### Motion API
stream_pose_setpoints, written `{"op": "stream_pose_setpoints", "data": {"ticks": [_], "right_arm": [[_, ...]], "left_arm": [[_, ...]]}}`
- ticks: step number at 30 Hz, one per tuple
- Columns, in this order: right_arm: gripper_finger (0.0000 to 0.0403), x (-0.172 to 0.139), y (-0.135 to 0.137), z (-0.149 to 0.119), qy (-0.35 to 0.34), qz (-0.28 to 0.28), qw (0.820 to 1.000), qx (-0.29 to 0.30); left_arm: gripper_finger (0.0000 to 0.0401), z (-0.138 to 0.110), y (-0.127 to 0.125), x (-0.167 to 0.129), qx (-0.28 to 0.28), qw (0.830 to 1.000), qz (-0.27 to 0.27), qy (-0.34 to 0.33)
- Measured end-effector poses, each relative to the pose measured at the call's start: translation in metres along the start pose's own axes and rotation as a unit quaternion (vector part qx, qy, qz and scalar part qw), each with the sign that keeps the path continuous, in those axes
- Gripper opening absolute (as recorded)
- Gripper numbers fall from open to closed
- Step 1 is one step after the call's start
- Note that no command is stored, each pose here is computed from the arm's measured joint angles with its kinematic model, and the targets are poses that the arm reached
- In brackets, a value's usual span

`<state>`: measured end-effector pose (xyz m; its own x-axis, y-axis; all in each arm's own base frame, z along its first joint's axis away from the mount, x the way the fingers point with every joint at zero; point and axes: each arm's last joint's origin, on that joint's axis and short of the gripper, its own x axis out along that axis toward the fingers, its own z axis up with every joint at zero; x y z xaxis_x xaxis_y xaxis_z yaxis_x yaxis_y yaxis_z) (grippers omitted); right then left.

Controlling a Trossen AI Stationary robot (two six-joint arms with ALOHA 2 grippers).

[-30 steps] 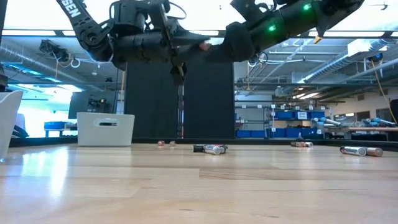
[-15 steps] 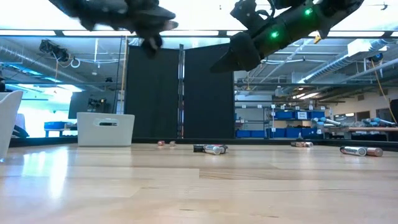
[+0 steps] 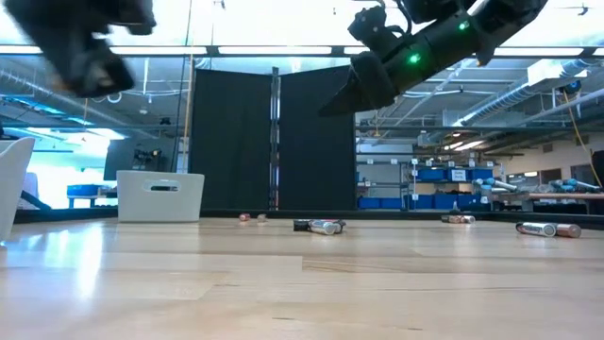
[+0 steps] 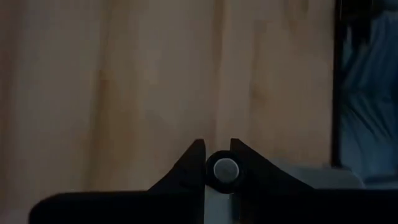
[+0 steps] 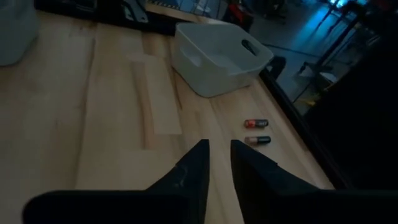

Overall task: Sort batteries
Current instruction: Put the black-brown battery into the bottom left gray bin

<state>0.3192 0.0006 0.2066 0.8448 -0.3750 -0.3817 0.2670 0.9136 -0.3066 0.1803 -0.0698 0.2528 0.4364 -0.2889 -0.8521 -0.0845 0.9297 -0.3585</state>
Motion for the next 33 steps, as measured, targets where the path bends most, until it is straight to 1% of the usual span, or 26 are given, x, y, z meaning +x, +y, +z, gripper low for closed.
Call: {"op": "stream_pose_setpoints", "data": {"ticks": [3, 5, 9, 11, 17, 24, 33], "right_arm": [[0.0062, 0.001, -0.003, -0.002, 0.009, -0.003, 1.000, -0.001], [0.0053, 0.002, -0.005, -0.003, 0.015, -0.004, 1.000, -0.002], [0.0039, 0.003, -0.006, -0.004, 0.018, -0.005, 1.000, -0.002], [0.0034, 0.003, -0.006, -0.004, 0.018, -0.005, 1.000, -0.003], [0.0028, 0.003, -0.006, -0.004, 0.018, -0.005, 1.000, -0.004], [0.0032, 0.003, -0.006, -0.004, 0.018, -0.005, 1.000, -0.004], [0.0031, 0.003, -0.006, -0.004, 0.017, -0.005, 1.000, 0.000]], "left_arm": [[0.0054, -0.016, -0.018, 0.007, -0.022, 0.999, -0.016, 0.032], [0.0054, -0.028, -0.026, 0.013, -0.038, 0.998, -0.013, 0.054], [0.0054, -0.046, -0.037, 0.028, -0.066, 0.996, -0.011, 0.052], [0.0054, -0.055, -0.036, 0.036, -0.074, 0.996, -0.002, 0.055], [0.0054, -0.076, -0.022, 0.055, -0.085, 0.992, 0.047, 0.085], [0.0054, -0.086, -0.012, 0.066, -0.084, 0.988, 0.069, 0.108], [0.0054, -0.087, -0.012, 0.073, -0.072, 0.987, 0.078, 0.124]]}}
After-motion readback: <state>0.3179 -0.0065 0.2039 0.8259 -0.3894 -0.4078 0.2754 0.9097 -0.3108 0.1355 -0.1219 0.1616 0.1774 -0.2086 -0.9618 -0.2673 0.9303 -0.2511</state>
